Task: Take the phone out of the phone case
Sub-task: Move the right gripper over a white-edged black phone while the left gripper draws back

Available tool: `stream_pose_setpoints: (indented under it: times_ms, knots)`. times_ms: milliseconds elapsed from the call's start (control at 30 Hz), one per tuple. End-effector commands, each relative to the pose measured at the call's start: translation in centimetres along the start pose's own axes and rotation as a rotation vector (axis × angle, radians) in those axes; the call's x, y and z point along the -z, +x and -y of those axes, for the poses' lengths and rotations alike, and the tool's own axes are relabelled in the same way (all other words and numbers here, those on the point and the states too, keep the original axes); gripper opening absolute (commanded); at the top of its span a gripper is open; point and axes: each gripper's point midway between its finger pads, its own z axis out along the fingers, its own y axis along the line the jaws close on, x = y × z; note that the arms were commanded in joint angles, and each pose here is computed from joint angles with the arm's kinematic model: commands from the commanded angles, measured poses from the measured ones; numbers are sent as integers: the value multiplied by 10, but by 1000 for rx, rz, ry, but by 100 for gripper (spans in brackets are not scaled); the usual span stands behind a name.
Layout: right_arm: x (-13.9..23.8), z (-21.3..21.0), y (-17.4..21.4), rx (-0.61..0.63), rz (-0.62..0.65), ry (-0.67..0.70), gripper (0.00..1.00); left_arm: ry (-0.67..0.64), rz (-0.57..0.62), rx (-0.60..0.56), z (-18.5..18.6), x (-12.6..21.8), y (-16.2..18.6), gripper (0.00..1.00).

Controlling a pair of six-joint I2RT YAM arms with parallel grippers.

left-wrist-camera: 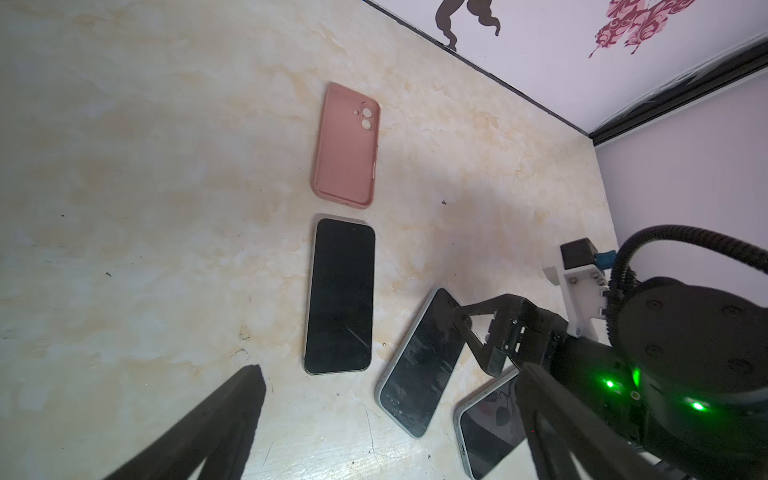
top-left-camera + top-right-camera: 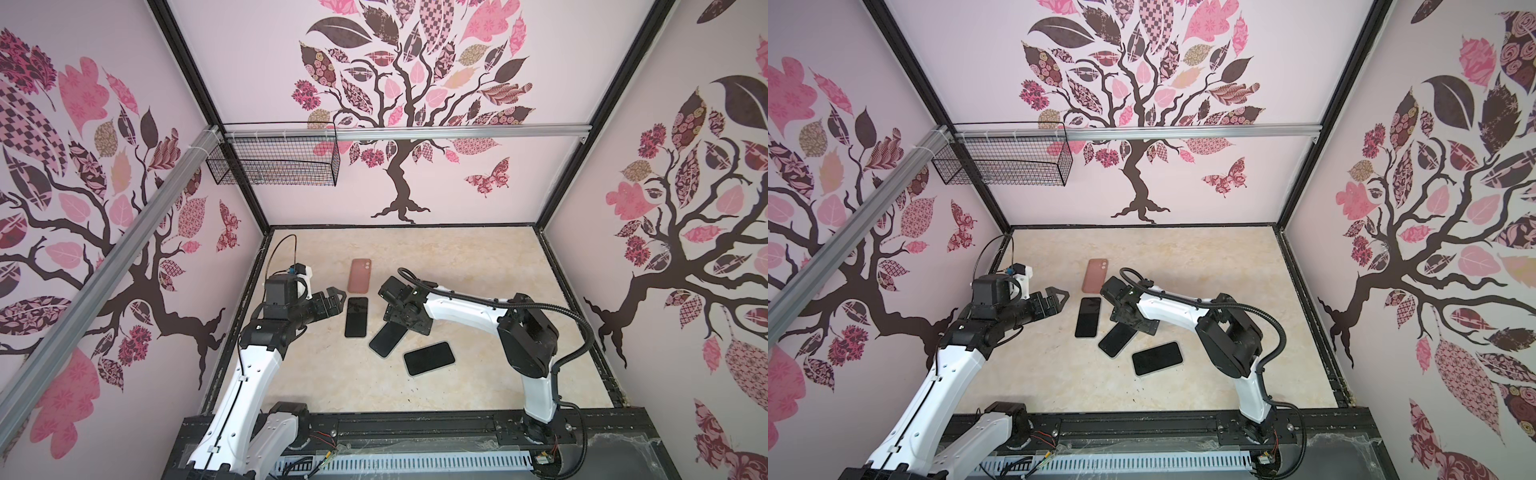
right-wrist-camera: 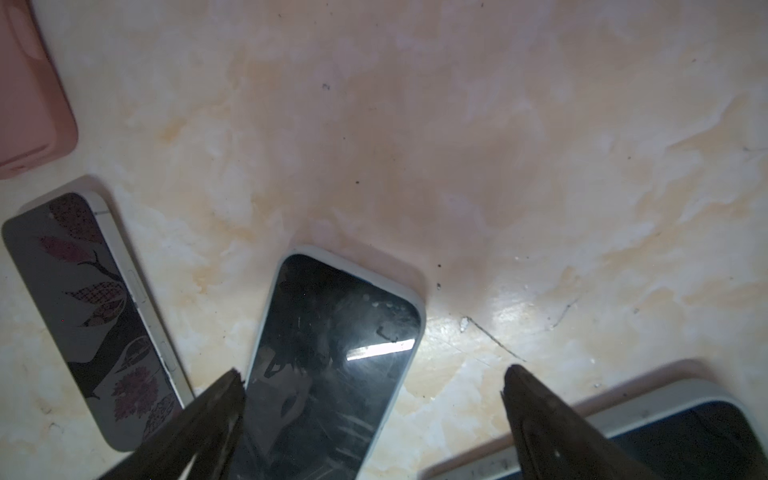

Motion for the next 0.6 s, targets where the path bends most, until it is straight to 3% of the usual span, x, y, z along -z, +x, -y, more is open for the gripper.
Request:
stream_pose_setpoints:
  times_ms: [0, 567]
  knots:
    - [-12, 8, 3, -16, 1, 86, 99, 22, 5, 7, 1, 1, 4, 98]
    - [-37, -13, 14, -4, -18, 190, 99, 25, 14, -2, 1, 7, 5, 98]
